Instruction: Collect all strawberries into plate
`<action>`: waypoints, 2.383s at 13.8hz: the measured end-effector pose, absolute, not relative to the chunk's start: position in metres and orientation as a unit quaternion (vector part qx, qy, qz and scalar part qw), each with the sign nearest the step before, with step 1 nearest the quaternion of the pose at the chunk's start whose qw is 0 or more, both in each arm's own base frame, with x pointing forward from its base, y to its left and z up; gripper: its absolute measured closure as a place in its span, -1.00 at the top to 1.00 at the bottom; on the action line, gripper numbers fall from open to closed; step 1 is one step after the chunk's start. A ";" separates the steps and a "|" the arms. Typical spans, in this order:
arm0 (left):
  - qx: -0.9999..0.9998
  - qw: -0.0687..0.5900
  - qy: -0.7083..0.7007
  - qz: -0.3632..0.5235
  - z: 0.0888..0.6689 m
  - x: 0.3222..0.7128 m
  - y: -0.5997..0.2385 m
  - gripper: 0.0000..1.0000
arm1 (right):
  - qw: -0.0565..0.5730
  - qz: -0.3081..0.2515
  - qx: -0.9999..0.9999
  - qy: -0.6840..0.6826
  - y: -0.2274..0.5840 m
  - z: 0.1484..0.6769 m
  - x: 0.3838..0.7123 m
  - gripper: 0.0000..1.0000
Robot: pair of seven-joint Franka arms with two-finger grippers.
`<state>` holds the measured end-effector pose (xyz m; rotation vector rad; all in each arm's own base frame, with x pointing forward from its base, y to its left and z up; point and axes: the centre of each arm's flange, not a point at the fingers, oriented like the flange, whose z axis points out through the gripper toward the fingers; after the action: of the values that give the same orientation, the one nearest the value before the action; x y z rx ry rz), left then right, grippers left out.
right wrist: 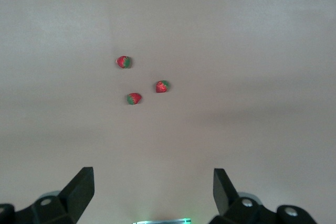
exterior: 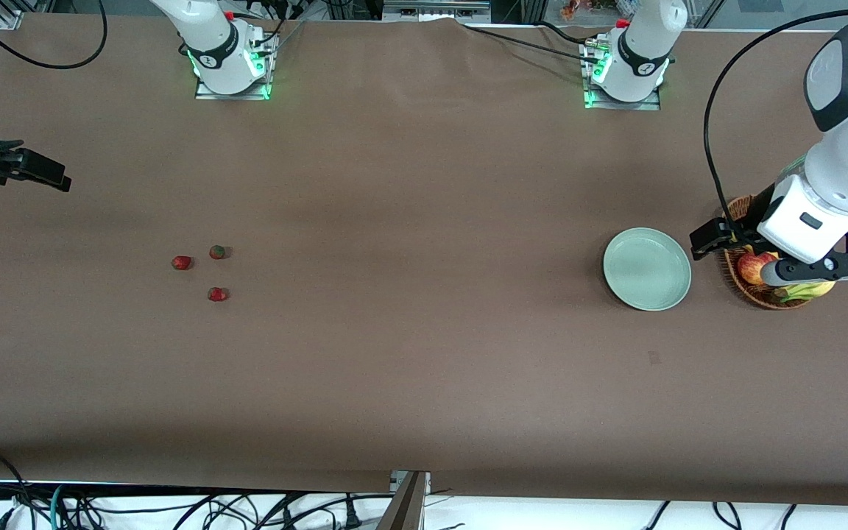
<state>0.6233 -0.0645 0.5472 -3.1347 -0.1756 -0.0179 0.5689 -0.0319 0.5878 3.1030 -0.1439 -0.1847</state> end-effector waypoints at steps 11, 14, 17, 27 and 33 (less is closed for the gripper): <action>-0.998 0.003 -0.061 0.001 0.548 0.622 -0.059 1.00 | 0.015 -0.060 0.997 -0.046 -0.032 0.587 0.569 1.00; -0.998 0.003 -0.061 0.001 0.549 0.622 -0.059 1.00 | 0.015 -0.060 0.997 -0.046 -0.032 0.587 0.569 1.00; -0.998 0.003 -0.066 0.000 0.550 0.623 -0.053 1.00 | 0.015 -0.059 0.997 -0.046 -0.032 0.587 0.570 1.00; -0.998 0.002 -0.068 -0.001 0.551 0.623 -0.050 1.00 | 0.014 -0.088 0.995 -0.039 -0.027 0.529 0.599 1.00; -0.998 0.003 -0.069 0.000 0.551 0.623 -0.050 1.00 | 0.012 -0.086 0.996 -0.022 -0.011 0.456 0.637 1.00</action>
<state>0.6228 -0.0496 0.5510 -3.1288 -0.2152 0.0001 0.6372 -0.0107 0.4560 3.1046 -0.0690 -0.2688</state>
